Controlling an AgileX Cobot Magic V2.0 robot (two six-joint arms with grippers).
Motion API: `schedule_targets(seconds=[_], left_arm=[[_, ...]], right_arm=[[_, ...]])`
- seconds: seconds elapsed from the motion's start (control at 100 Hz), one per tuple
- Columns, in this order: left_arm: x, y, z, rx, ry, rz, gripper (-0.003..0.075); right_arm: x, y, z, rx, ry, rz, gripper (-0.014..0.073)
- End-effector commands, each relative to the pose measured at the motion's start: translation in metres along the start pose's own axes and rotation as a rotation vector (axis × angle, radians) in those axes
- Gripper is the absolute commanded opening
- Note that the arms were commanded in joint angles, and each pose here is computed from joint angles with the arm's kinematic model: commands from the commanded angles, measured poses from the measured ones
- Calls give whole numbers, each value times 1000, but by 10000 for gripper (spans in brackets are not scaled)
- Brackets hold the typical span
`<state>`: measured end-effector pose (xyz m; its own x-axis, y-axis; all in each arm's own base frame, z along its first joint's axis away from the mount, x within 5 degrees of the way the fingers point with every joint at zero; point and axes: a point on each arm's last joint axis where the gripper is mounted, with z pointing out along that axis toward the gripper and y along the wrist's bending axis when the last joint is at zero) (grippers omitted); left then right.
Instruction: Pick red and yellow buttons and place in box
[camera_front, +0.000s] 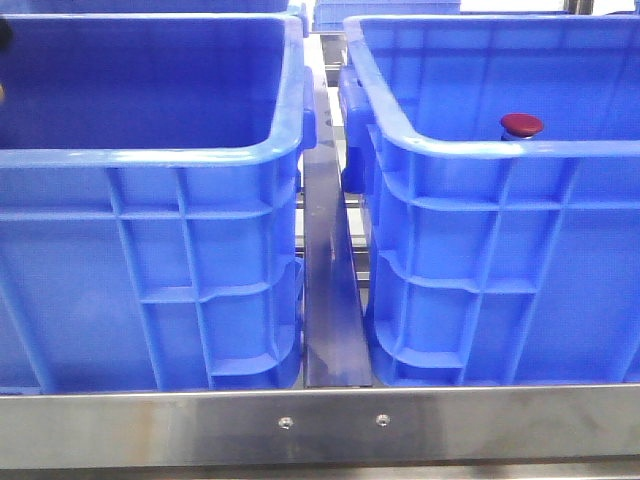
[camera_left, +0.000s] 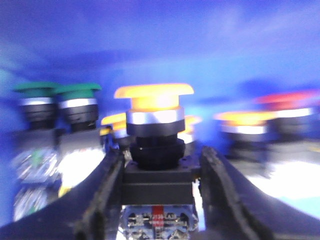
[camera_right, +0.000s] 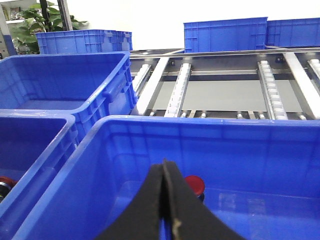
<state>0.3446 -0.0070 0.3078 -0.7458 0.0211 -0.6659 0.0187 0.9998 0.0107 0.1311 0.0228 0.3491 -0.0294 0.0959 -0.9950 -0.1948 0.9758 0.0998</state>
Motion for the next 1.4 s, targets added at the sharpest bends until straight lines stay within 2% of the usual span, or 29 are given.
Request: schedule_targets(seconds=[0.0,0.28,0.47,0.72,0.77,0.84,1.01,1.08,1.21,1.39], left_arm=[[-7,-9,-46,31,-148,4,-19],[38,-47,-119,160,-262,112,-19],[61,-70,-169,313,-362,182,-19],[78,-95,-198,482,-378,273,-19],[81,-99,-200,505,-370,293,-19],[83,-104,-200,525,-362,311,-19],[85,-108,-201,544,-358,326,-19],[85,-108,-201,543,-359,328,-19],[85,-108,-201,543,-359,328,-19],[85,-108,-201,542,-357,328,-19]], right_arm=[[-11,-2,-2,27,-48,-10,-68],[-11,-2,-2,24,-46,-10,-68],[-9,1,-2,-3,-26,-10,-68],[-7,3,-1,-23,-8,-10,-58],[-7,4,-1,-33,-1,-10,-25],[-5,5,-1,-55,14,-11,68],[-3,9,-1,-97,42,3,422],[-3,11,-2,-119,48,47,512],[-5,20,-1,-214,72,181,535],[-13,47,18,-523,236,322,535]])
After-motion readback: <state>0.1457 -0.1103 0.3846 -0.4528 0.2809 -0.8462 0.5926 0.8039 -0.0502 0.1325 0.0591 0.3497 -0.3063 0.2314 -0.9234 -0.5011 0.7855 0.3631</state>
